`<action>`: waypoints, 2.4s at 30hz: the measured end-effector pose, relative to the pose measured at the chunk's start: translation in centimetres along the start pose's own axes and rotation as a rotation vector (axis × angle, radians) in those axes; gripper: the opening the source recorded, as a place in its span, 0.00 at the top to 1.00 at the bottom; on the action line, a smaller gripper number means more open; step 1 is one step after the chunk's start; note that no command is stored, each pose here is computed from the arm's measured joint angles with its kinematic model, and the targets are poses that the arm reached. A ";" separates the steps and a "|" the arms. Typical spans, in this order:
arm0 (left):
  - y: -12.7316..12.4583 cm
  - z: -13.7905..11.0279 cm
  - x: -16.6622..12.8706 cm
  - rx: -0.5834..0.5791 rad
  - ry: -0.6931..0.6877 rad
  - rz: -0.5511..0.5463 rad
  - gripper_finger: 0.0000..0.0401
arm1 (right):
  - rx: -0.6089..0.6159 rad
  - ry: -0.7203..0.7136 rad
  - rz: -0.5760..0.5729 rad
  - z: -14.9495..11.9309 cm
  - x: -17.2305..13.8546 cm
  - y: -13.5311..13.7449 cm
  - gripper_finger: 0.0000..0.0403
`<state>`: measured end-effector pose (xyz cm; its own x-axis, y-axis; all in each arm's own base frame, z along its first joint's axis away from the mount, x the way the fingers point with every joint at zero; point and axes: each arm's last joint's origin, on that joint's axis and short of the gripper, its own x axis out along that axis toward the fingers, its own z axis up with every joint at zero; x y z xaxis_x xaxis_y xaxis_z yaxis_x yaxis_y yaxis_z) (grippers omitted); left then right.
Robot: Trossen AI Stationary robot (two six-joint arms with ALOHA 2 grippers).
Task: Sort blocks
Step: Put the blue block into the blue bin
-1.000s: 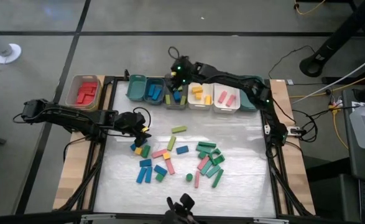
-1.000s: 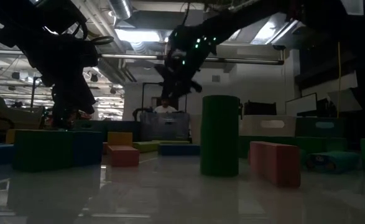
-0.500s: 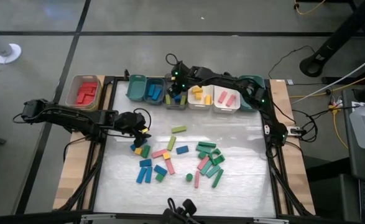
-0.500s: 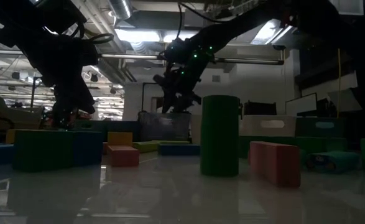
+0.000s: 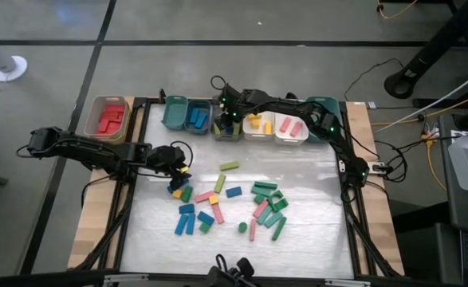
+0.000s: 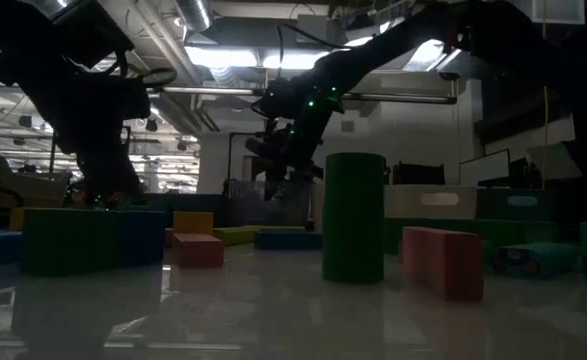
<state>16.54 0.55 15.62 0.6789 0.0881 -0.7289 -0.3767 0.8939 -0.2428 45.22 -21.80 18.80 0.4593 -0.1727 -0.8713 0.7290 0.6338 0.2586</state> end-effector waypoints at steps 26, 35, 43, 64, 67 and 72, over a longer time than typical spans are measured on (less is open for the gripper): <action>0.1 -0.2 0.4 0.019 -0.060 -0.028 0.55 | 0.006 0.150 0.004 -1.2 -0.1 -0.3 0.59; 0.0 -0.2 0.4 0.017 -0.070 -0.032 0.55 | -0.009 0.147 0.018 -1.3 -0.1 0.0 0.59; -0.7 1.5 0.1 0.031 -0.247 -0.109 0.55 | -0.045 0.092 0.048 0.3 -2.0 0.8 0.59; 2.5 14.8 -0.1 0.129 -0.569 0.129 0.55 | -0.350 -0.055 -0.190 1.9 -16.1 1.5 0.59; 3.9 17.6 1.4 0.062 -0.469 0.176 0.55 | -0.354 -0.075 -0.285 1.5 -18.2 1.1 0.59; 6.5 21.7 4.2 -0.117 -0.269 0.250 0.55 | -0.364 -0.048 -0.423 0.7 -20.2 0.3 0.59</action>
<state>30.60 16.26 24.84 0.6920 0.4233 -0.5847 -0.6105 0.7755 -0.1610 36.53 -18.61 36.78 0.1936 -0.4976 -0.8456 0.6362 0.7197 -0.2779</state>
